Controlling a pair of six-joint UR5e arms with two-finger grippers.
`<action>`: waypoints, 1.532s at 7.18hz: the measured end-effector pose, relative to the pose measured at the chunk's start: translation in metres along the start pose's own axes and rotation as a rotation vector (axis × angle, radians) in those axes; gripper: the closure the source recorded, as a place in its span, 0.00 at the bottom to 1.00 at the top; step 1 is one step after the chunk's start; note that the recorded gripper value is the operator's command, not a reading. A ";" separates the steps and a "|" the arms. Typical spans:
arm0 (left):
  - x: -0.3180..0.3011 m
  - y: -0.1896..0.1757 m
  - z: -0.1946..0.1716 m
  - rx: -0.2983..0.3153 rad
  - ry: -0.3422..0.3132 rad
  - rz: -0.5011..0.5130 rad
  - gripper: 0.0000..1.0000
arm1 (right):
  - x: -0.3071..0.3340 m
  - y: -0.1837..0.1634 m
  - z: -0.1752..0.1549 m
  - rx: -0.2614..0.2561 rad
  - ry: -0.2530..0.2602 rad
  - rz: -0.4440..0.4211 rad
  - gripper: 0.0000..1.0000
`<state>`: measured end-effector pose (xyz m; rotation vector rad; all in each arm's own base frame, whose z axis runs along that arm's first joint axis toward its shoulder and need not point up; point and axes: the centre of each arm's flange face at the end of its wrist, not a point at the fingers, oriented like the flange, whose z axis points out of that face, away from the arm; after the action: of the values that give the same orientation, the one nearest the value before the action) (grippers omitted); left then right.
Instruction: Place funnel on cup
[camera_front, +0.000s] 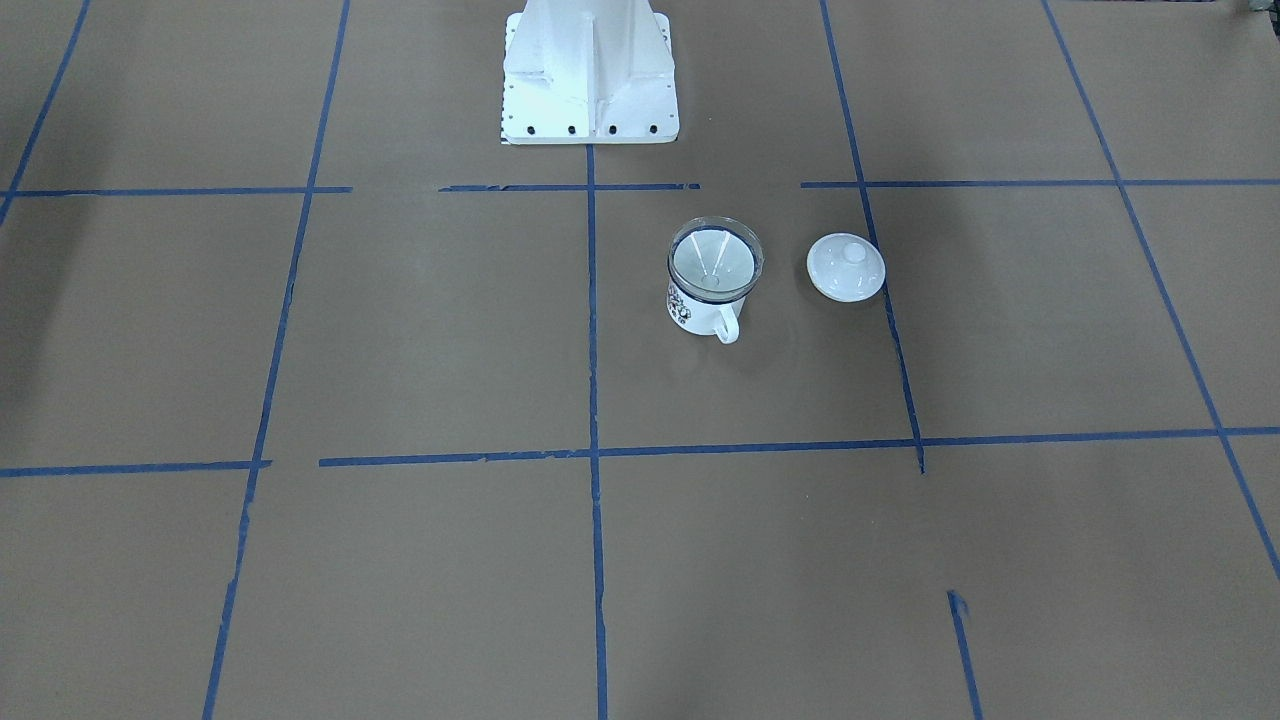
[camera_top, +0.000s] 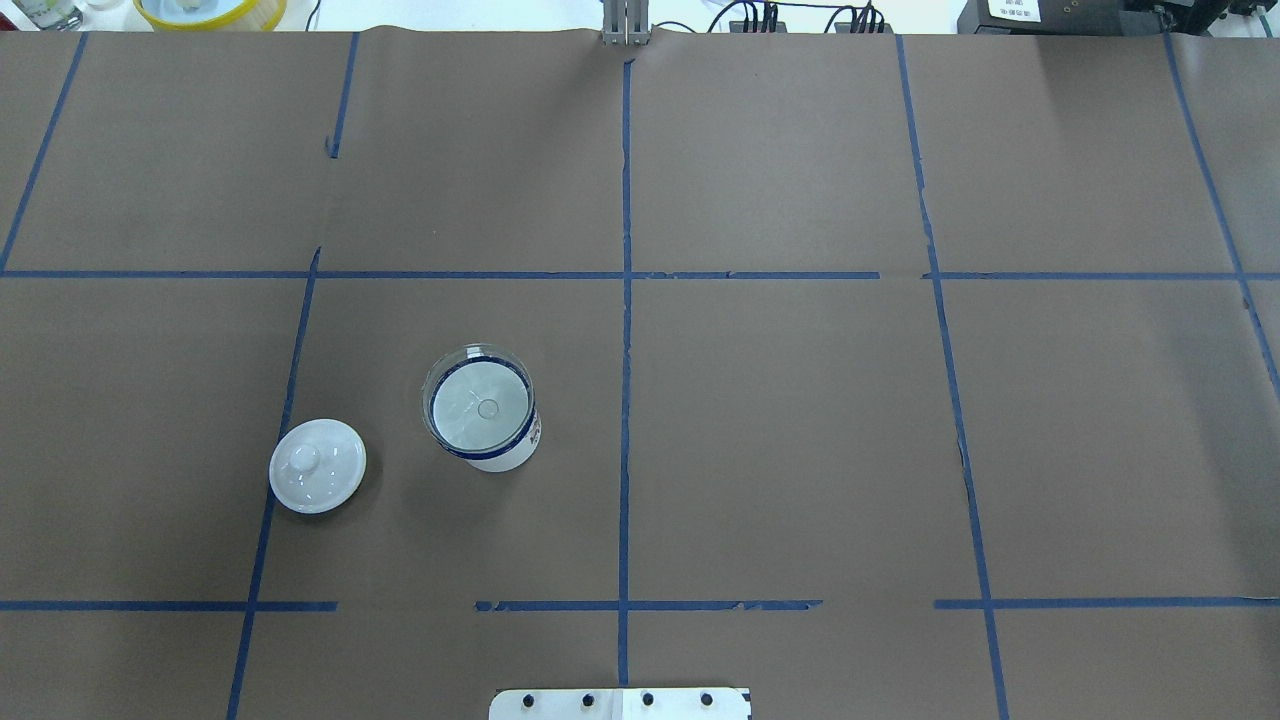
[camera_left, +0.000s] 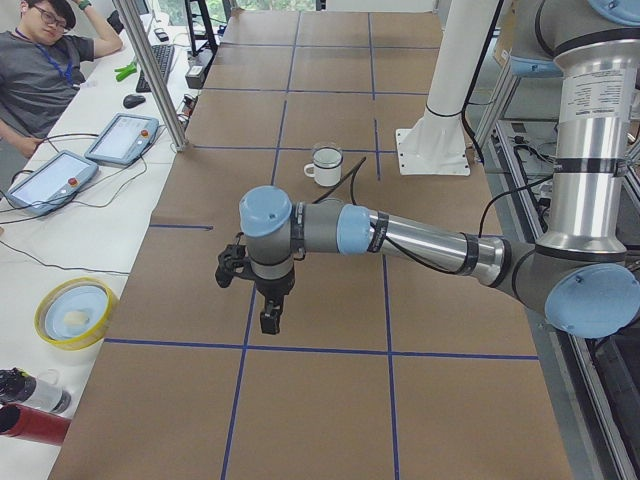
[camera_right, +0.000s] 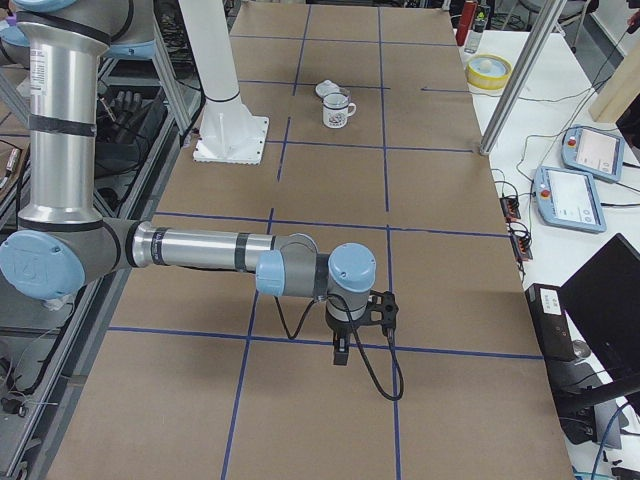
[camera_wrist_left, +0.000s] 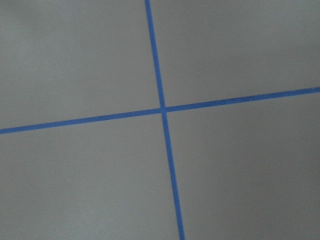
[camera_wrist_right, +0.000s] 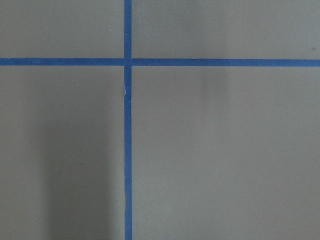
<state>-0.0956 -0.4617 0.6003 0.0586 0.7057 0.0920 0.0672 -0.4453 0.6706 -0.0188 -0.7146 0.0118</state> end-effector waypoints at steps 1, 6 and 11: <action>-0.016 0.020 0.015 0.007 0.002 0.000 0.00 | 0.000 0.000 0.000 0.000 0.000 0.000 0.00; -0.023 0.041 0.029 0.059 0.067 0.021 0.00 | 0.000 0.000 0.000 0.000 0.000 0.000 0.00; -0.021 0.036 0.025 0.069 0.060 0.032 0.00 | 0.000 0.000 0.000 0.001 0.000 -0.001 0.00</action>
<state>-0.0974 -0.4285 0.6355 0.1335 0.7679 0.1000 0.0672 -0.4454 0.6700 -0.0177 -0.7147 0.0113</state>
